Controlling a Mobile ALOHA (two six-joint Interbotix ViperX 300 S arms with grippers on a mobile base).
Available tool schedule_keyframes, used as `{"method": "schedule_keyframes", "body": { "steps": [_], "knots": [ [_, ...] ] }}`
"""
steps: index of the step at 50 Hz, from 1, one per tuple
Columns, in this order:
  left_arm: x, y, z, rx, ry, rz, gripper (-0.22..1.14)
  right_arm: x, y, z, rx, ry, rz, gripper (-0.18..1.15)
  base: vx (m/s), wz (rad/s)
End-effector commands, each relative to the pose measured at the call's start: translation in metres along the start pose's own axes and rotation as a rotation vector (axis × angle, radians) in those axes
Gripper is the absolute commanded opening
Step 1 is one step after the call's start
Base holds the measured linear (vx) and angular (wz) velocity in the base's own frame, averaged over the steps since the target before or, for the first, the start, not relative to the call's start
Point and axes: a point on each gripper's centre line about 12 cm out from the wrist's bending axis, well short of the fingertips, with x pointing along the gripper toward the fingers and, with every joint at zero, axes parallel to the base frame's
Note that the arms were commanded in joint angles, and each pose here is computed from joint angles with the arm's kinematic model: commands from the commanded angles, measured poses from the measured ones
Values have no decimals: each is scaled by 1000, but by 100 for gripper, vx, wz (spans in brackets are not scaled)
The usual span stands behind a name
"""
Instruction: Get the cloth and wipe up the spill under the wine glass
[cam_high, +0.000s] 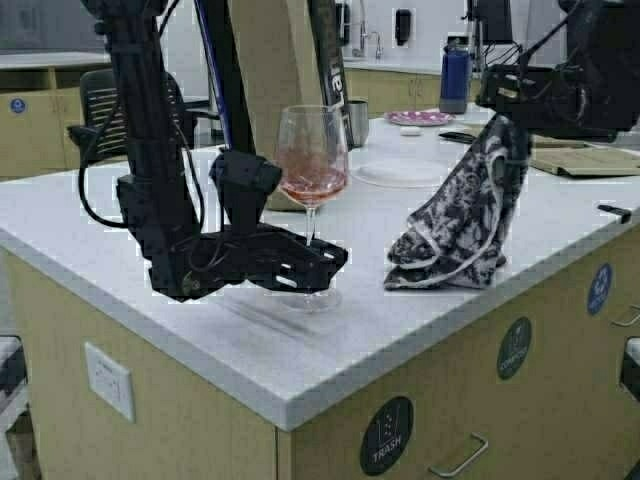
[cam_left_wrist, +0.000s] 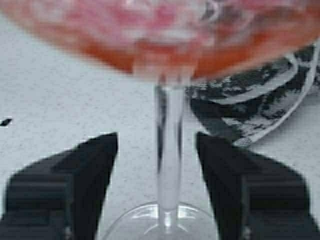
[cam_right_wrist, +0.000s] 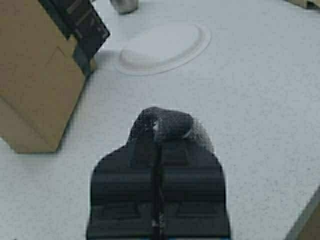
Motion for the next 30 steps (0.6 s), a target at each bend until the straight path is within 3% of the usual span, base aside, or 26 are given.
{"method": "schedule_keyframes", "body": {
  "steps": [1,17,23,30],
  "knots": [
    [-14,0,20,-3,-73,25,91,-5,4,16,7,-56,15,6,0,0],
    [-108,-10,43,-31,-69,54,91,-46,3,22,-3,-54,30,6,0,0],
    [-137,-10,55,-36,-29,85,91,-62,9,26,-18,-41,62,6,0,0],
    [-160,-8,78,-36,-43,122,91,-72,19,35,-48,-2,116,6,0,0]
  ]
}}
